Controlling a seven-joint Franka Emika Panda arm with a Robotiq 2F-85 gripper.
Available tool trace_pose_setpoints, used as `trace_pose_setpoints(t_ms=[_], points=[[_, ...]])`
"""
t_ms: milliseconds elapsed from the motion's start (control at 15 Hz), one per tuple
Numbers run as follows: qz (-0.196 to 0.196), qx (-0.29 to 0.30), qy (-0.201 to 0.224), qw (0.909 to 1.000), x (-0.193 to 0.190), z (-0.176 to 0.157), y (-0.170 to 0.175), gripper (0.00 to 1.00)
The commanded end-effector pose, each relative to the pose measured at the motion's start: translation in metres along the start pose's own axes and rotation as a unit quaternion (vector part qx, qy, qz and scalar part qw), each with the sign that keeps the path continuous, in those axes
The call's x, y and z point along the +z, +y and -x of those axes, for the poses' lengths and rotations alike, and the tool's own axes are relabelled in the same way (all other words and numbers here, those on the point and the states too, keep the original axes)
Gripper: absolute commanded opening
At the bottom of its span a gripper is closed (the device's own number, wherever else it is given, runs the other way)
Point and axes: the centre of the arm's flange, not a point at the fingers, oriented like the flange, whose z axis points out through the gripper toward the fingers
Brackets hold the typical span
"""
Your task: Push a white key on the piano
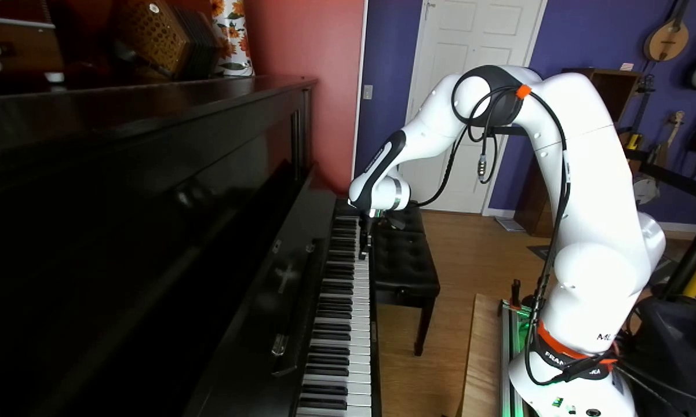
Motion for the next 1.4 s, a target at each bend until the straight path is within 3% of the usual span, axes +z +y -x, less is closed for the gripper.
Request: trace_pose_setpoints(t_ms=[0,1000,1333], points=[[0.005,0.001,0.001,1.0000,0.010,0.002,0.006,0.00],[-0.008,0.005,-0.015,0.9998,0.031,0.007,0.008,0.00],[-0.002,0.010,-0.012,0.9999,0.018,0.006,0.010,0.00]])
